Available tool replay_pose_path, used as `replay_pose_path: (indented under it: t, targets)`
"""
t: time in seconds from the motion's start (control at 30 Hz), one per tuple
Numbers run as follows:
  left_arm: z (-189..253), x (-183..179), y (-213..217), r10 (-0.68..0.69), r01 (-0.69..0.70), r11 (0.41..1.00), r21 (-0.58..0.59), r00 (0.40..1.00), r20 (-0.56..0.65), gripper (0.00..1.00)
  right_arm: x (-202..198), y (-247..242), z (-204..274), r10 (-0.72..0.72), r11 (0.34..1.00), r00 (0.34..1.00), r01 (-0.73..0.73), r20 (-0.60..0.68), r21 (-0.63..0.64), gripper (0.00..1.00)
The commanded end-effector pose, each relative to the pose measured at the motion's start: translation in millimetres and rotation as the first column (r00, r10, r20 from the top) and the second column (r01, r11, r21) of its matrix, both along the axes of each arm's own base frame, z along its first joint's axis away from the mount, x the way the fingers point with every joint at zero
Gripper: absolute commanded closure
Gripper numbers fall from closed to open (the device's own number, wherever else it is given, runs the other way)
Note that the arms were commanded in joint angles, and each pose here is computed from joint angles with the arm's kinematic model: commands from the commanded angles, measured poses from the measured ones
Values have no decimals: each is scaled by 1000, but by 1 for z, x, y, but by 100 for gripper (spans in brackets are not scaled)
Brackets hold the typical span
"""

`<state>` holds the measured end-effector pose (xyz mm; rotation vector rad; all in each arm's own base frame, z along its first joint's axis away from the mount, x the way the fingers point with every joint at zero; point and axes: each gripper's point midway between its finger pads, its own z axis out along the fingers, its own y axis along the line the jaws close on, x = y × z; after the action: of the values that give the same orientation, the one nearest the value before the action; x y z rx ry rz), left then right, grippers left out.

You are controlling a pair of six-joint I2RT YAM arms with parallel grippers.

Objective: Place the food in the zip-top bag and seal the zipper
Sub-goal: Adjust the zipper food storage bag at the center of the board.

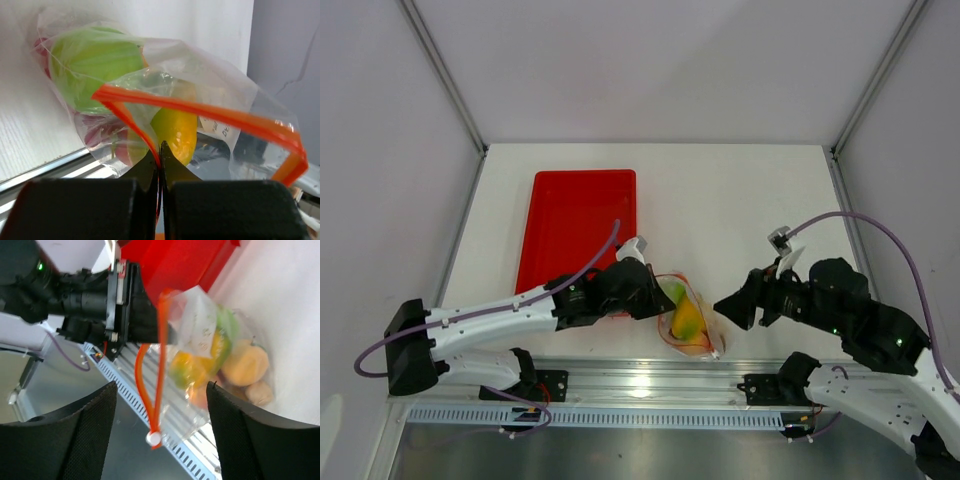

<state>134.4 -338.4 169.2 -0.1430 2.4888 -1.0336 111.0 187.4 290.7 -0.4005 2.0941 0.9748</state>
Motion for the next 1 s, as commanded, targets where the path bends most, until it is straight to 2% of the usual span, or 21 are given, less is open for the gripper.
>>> replay_pose_path:
  t: [0.0, 0.33, 0.53, 0.67, 0.8, 0.97]
  targets:
    - [28, 8, -5, 81, -82, 995, -63, 997, -19, 99, -24, -3, -23, 60, 997, 991, -65, -117, -34, 30]
    - [55, 18, 3, 209, -212, 975, -69, 976, -55, 99, -44, -2, -43, 172, 959, 974, -200, -150, -200, 32]
    - [70, 22, 0, 221, -225, 971, -83, 974, -47, 99, -56, 0, -60, 214, 913, 965, -252, -150, -320, 33]
    - [70, 23, -1, 223, -225, 971, -74, 974, -45, 99, -48, -11, -78, 134, 877, 981, -184, -144, -444, 36]
    - [67, 23, 0, 224, -227, 972, -67, 974, -47, 99, -26, -31, -83, -11, 843, 998, -23, -59, -537, 42]
    - [61, 21, 1, 218, -221, 974, -50, 975, -50, 99, -12, -43, -73, -92, 842, 996, 86, 15, -532, 58]
